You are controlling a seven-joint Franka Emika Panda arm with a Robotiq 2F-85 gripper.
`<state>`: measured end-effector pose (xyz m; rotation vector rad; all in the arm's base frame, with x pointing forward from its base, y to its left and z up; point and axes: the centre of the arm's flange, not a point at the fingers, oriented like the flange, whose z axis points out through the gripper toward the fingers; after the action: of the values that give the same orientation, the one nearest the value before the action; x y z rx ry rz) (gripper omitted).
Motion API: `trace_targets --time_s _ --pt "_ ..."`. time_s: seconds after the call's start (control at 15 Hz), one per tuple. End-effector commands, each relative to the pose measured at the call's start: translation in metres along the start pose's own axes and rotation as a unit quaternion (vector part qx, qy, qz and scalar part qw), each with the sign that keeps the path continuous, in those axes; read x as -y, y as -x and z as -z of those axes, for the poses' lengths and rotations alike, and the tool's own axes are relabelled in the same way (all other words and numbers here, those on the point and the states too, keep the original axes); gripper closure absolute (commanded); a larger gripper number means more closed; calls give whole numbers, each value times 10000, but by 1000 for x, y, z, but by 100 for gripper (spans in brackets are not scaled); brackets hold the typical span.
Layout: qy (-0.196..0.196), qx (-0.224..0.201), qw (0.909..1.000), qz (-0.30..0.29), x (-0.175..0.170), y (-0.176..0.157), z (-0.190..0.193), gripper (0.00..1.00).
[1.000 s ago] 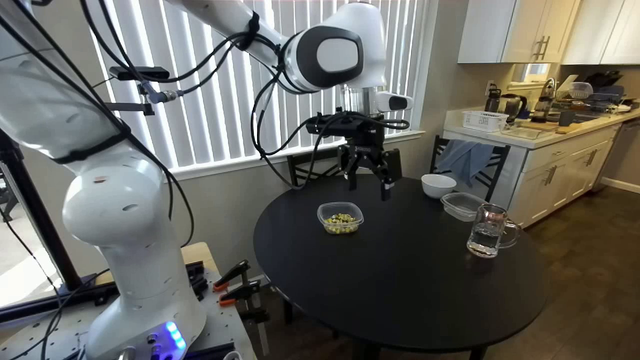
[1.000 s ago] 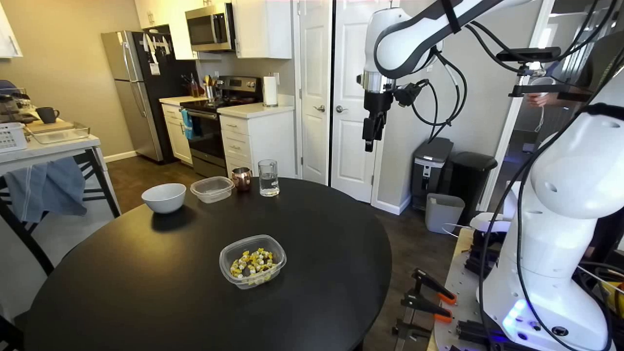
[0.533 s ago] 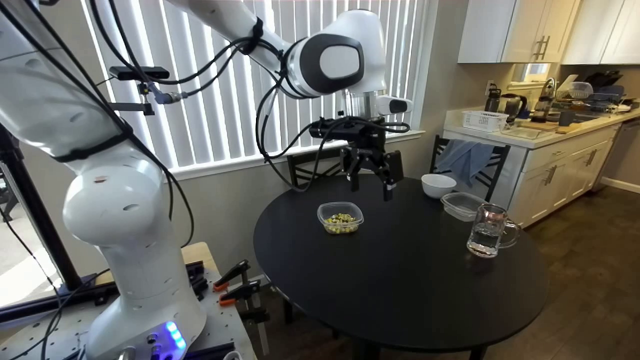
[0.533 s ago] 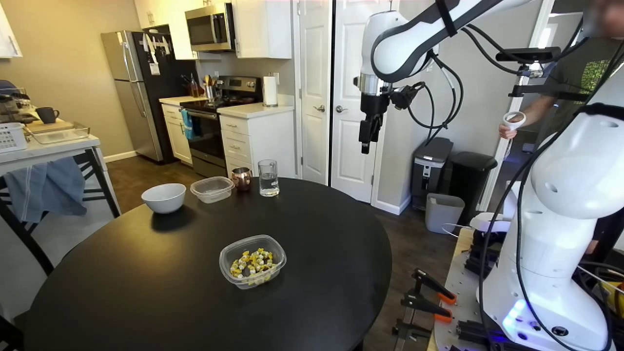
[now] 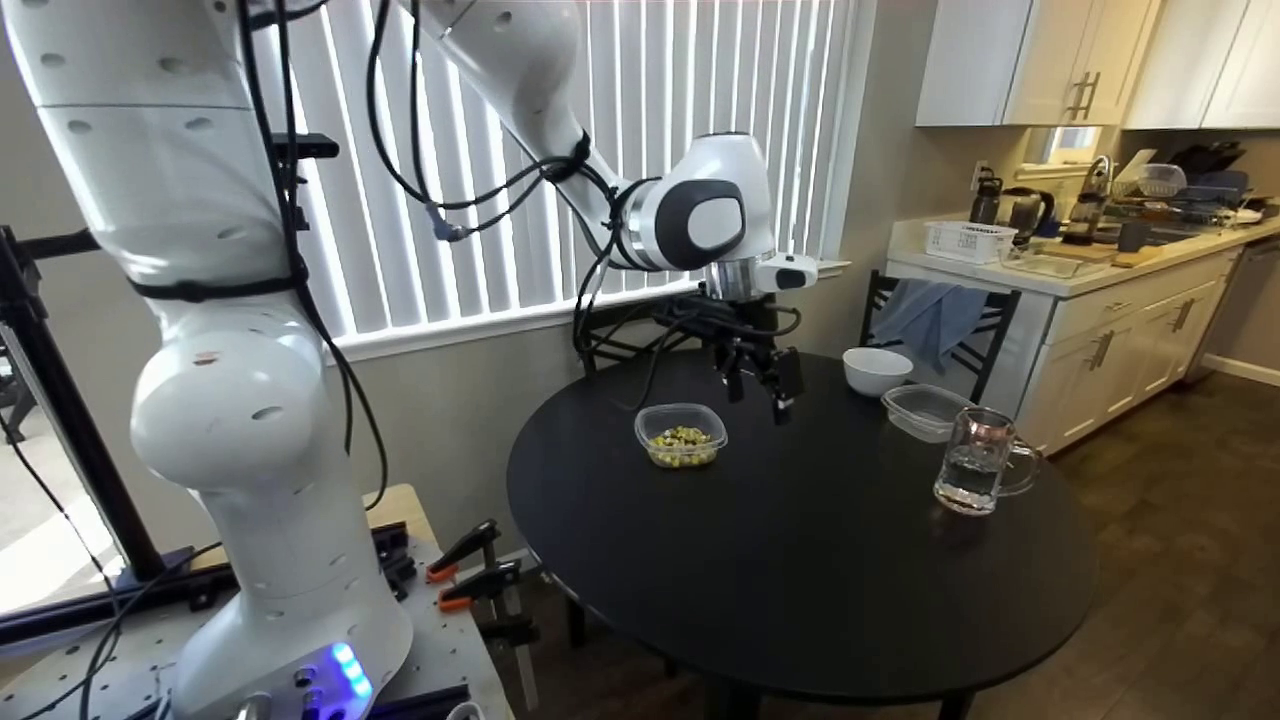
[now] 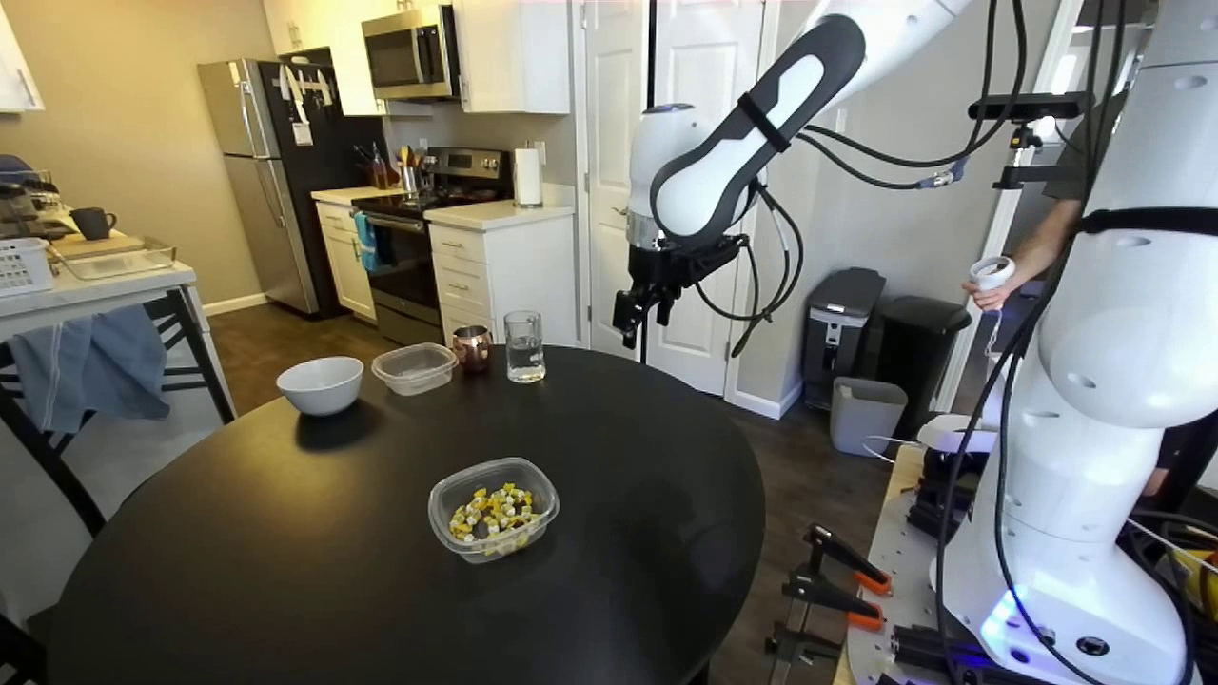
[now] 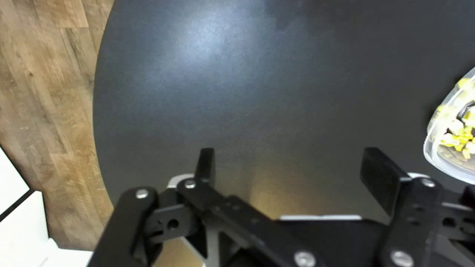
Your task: Pour out the contents of the bowl onto the table
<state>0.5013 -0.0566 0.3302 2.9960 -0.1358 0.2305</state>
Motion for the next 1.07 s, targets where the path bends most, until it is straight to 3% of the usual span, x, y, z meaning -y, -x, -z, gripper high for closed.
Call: trace_targets --time_s 0.0,0.2,0.47,0.87,0.93,1.0 --pt "-18 252 9976 -652 25 -21 -41 0" --pt "-80 395 9932 -1092 37 -23 -64 0" --pt "-477 565 9861 -1491 51 -35 -86 0" --pt "-1018 264 9880 -1131 122 -78 -82 0" --pt "-815 372 9876 -1288 105 -62 -83 0" --pt "-881 330 9880 -1226 118 -67 -80 0"
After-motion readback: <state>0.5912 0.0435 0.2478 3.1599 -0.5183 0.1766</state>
